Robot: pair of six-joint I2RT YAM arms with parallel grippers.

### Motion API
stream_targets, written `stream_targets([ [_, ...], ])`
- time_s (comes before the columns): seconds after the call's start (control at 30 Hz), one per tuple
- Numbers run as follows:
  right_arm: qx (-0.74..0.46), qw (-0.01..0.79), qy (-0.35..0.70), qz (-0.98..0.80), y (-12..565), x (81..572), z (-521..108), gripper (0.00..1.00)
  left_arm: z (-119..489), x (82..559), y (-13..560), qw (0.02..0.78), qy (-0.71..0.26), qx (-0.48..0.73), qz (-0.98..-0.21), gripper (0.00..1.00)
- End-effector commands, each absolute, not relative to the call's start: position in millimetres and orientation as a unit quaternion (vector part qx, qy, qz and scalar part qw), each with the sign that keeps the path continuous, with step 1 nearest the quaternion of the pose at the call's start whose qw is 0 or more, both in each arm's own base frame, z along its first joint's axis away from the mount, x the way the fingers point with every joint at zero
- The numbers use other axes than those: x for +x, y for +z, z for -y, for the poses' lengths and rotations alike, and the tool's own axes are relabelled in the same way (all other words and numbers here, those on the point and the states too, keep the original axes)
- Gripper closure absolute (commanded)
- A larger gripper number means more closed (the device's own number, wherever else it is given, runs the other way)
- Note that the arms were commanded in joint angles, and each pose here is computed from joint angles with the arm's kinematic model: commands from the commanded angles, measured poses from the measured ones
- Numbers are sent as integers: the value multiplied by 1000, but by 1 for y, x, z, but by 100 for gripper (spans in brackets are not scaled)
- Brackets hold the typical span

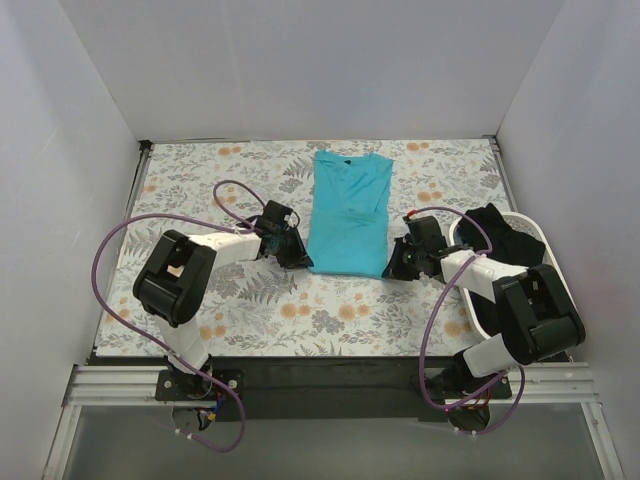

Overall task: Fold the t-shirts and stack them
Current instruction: Fold the tshirt

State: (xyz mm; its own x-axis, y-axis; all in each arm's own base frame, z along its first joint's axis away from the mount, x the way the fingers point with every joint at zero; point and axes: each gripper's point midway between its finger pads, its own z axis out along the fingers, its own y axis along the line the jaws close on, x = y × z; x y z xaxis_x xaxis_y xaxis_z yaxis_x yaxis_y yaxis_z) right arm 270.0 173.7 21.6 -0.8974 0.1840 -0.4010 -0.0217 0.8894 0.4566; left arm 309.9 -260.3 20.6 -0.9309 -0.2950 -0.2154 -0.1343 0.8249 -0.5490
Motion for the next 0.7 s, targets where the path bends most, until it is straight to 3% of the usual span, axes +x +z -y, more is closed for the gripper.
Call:
stream_targets([
  [0.0,30,227,240,-943,25,260,-174,99,257,286,28,132,-277,-107,-946,100],
  [0.5,-24,172,271,-947,27,136,-179,99,237,175,45,94,-279,-101,-950,100],
  [0.67,-30,179,276,-944,38,120,-178,99,228,144,49,80,-279,-105,-951,100],
])
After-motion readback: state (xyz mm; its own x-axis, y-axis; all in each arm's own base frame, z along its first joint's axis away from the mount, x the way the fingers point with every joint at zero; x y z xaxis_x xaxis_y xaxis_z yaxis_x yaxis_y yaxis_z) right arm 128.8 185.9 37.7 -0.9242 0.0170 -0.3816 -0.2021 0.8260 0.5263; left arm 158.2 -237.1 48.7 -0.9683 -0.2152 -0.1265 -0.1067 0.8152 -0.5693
